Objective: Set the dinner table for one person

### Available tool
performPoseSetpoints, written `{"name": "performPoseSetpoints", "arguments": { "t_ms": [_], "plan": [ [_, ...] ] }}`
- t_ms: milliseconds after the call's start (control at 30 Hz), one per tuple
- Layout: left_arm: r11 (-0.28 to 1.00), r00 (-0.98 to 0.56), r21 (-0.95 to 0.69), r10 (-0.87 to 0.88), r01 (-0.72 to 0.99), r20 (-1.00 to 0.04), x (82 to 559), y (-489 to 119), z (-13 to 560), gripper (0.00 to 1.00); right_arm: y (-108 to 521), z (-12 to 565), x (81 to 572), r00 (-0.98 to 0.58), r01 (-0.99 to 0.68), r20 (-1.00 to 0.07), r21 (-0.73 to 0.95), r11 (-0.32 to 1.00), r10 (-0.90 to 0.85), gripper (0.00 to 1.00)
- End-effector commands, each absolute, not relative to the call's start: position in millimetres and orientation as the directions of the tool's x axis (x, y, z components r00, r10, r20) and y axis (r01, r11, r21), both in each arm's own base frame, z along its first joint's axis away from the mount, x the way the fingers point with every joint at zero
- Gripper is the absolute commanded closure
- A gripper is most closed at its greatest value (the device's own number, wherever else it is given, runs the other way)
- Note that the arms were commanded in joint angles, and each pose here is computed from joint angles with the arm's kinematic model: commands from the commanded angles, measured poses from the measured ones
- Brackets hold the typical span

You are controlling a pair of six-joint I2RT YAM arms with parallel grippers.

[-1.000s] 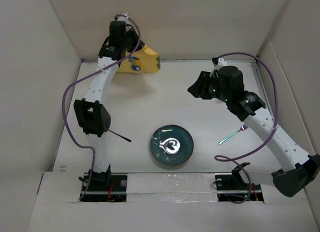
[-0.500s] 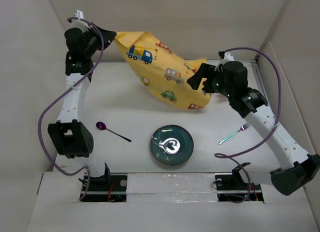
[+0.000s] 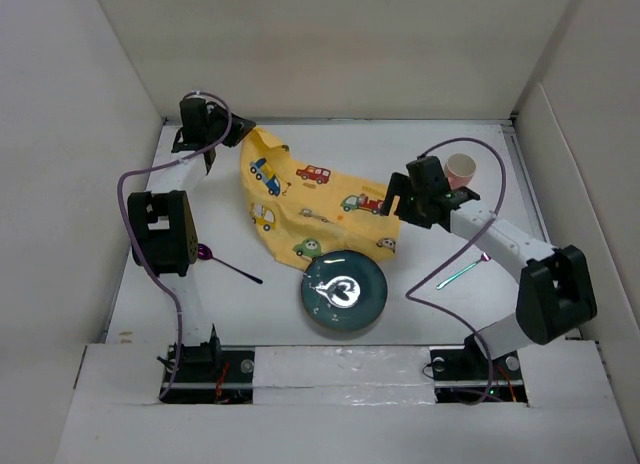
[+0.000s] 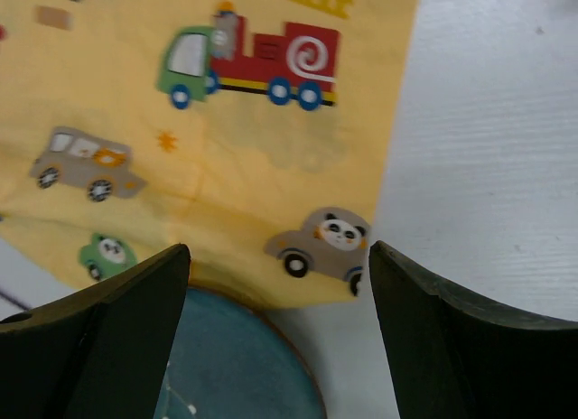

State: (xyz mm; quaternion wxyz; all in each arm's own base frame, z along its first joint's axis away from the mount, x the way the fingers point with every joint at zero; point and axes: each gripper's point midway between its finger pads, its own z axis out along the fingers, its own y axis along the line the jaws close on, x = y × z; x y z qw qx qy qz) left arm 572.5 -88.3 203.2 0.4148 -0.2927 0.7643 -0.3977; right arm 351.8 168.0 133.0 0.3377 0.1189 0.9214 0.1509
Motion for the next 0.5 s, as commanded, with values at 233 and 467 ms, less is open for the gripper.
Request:
{"name": "performPoseSetpoints", "arguments": {
  "t_ms": [233, 467],
  "plan": [
    [0.535, -0.464, -0.843, -0.733, 0.057, -0.497, 550.4, -102.8, 246.1, 1.00, 135.3, 40.6, 396.3, -0.758, 0.404, -0.434, 0.273, 0.873, 0.486, 0.20],
    [0.554, -0.467, -0.829, -0.715, 0.077, -0.521, 533.9, -107.2, 248.7, 1.00, 147.0, 30.1, 424.8, -0.791, 0.432, -0.346, 0.267, 0.861, 0.504, 0.39]
  ]
}}
